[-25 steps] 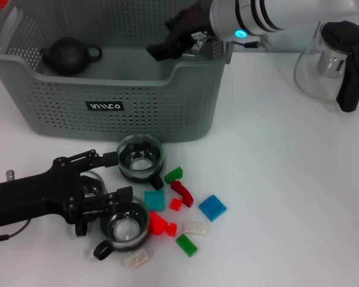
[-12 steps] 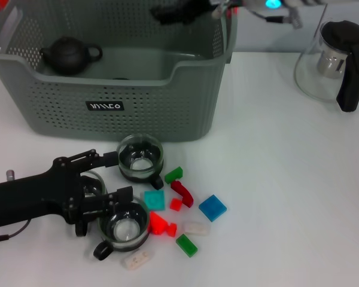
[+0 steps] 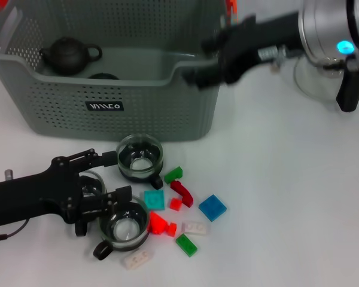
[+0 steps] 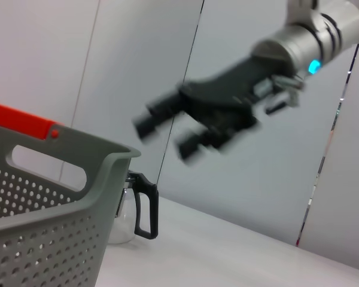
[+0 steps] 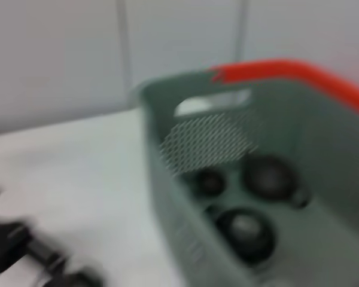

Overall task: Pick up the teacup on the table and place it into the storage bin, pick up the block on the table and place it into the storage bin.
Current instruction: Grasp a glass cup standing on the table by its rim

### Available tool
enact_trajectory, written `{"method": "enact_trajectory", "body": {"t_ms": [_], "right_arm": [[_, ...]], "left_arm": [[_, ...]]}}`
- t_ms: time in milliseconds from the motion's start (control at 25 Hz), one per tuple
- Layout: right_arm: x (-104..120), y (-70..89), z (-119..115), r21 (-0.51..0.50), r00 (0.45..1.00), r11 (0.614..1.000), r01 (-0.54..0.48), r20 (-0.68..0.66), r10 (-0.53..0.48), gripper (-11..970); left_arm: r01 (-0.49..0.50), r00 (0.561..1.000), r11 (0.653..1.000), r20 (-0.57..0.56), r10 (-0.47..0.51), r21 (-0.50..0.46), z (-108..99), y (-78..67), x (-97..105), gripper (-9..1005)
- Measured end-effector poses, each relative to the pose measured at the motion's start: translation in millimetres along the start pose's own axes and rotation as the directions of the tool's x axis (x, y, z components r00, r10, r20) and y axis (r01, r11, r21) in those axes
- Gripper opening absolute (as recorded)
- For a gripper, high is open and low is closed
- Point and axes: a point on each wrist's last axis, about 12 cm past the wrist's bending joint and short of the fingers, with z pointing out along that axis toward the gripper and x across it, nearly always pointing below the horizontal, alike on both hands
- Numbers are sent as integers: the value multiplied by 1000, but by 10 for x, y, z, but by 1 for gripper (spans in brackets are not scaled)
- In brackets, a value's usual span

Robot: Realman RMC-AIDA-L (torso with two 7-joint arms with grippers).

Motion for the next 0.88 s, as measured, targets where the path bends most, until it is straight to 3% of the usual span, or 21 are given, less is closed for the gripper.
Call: {"method": "enact_trajectory", "body": {"t_ms": [400, 880], "right_arm": [[182, 273, 43, -197, 985, 979, 59, -146, -89, 718], [268, 504, 266, -330, 955, 935, 126, -216, -205, 717]], "left_arm": [[2, 1000, 1000, -3, -2, 3, -9, 3, -7, 842], [4, 1000, 1000, -29, -3, 12, -28, -9, 17, 841]]}}
